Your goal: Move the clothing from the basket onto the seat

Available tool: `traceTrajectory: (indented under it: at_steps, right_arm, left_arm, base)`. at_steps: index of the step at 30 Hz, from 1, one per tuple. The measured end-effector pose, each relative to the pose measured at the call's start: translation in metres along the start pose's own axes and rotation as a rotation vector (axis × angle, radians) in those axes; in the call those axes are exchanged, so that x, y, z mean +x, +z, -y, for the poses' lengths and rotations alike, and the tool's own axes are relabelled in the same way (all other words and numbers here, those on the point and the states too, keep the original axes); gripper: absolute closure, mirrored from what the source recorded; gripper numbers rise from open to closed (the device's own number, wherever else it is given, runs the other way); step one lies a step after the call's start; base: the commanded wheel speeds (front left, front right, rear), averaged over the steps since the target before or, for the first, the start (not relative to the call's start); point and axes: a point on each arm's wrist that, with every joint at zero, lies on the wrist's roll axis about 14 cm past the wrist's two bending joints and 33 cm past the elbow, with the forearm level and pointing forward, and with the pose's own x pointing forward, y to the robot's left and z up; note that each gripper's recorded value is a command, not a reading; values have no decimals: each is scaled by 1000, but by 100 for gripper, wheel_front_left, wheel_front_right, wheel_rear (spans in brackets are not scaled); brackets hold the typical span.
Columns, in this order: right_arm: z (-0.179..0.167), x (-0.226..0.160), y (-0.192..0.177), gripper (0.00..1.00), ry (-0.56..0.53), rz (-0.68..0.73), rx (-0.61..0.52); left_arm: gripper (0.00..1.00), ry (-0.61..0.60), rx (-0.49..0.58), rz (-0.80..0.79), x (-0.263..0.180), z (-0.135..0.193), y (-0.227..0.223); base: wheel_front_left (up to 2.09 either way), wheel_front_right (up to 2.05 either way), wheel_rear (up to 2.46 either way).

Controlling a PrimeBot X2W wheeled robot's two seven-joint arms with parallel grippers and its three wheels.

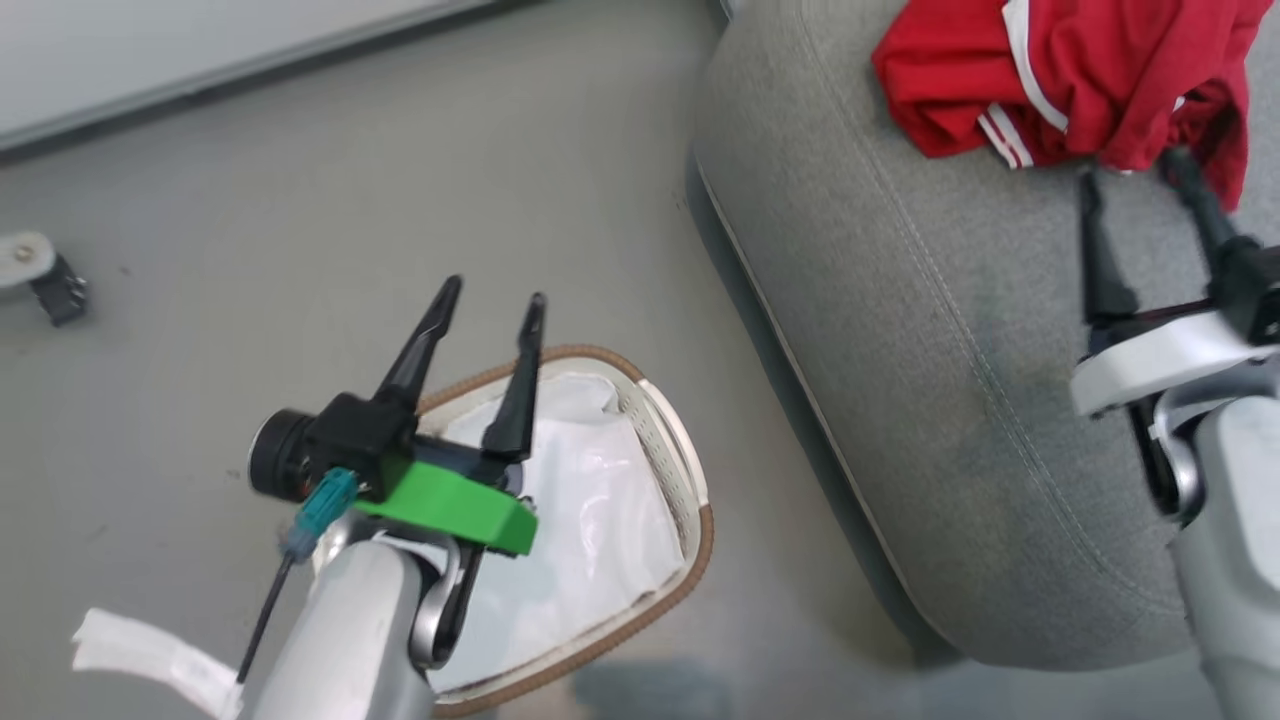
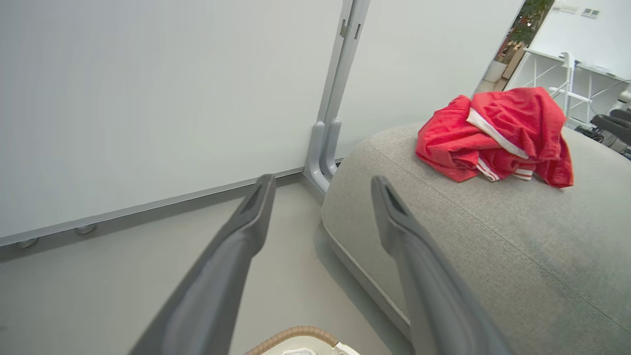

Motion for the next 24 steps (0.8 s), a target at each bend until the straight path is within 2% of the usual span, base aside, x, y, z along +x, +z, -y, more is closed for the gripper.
traceTrajectory:
  at_steps: [4, 7, 10, 16, 24]
  right_arm:
    - [-37, -7, 15, 0, 78, 48, 61]
    - [-70, -11, 23, 0, 169, 73, 63]
    - [-93, -12, 26, 0, 205, 84, 114]
    - [-125, -19, 23, 0, 250, 70, 189]
    - [-154, -31, 17, 0, 297, 40, 243]
  left_arm:
    - [0, 96, 30, 20, -20, -21, 14]
    - [0, 186, 56, 28, -42, -44, 22]
    - [0, 276, 84, 30, -66, -66, 29]
    - [0, 437, 123, 33, -112, -98, 39]
    - [0, 602, 126, 49, -165, -120, 49]
  base:
    - [0, 0, 0]
    - [0, 0, 0]
    - [0, 0, 0]
    - [0, 0, 0]
    - [0, 0, 0]
